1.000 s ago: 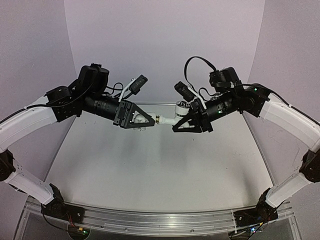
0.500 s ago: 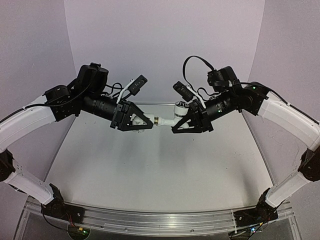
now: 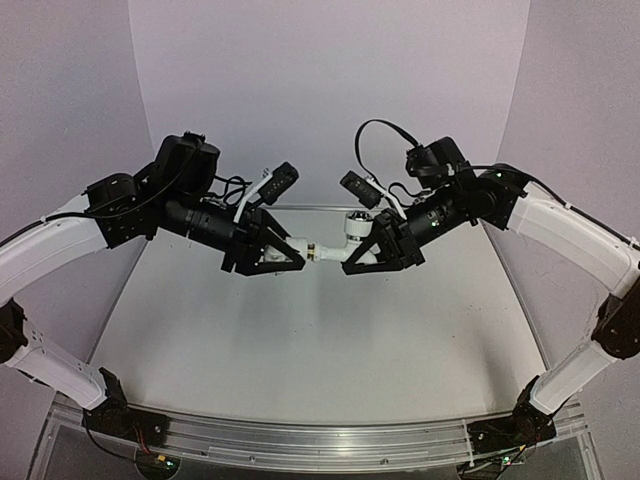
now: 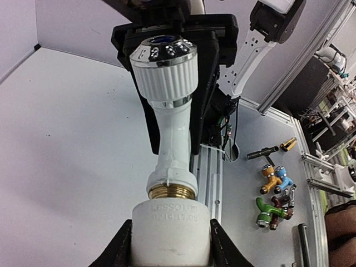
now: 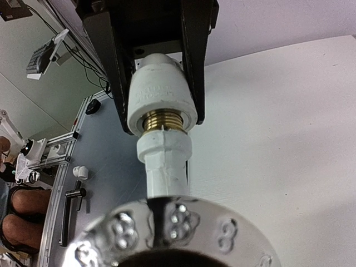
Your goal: Install the water faucets
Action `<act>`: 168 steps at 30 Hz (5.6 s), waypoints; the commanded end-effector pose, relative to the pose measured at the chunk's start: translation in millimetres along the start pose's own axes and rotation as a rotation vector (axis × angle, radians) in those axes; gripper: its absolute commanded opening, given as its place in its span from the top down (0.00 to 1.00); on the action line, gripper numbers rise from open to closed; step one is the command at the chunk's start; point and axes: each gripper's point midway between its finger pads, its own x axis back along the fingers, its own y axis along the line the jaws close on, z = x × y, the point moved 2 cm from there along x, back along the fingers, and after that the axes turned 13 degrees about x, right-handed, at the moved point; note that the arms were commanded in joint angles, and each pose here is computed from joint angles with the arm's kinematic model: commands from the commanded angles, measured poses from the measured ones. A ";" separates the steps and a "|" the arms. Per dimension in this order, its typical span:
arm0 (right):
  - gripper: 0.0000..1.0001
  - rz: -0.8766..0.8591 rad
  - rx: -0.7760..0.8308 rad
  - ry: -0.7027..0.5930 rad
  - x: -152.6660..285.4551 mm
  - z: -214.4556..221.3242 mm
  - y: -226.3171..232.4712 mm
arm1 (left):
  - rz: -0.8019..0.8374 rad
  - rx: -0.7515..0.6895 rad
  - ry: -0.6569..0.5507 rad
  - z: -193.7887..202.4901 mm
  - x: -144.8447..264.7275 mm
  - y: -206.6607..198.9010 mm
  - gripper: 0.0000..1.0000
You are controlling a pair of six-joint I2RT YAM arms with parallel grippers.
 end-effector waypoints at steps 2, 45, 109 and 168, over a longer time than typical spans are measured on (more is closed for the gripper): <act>1.00 -0.076 0.030 -0.061 -9.8 -20.5 8.7 | 0.007 -0.261 -0.109 -21.2 1.2 -24.2 1.00; 1.00 -0.058 -0.075 -0.049 -7.7 -8.2 -4.7 | -0.679 -1.186 -0.177 6.8 -38.1 -32.4 0.83; 0.93 0.082 -0.072 -0.285 38.2 -51.5 -28.0 | -0.582 -0.412 -0.248 -33.6 -38.2 24.7 0.84; 0.29 0.478 1.476 0.094 36.3 -40.3 60.7 | 0.363 0.056 0.188 12.5 -22.5 -68.4 1.00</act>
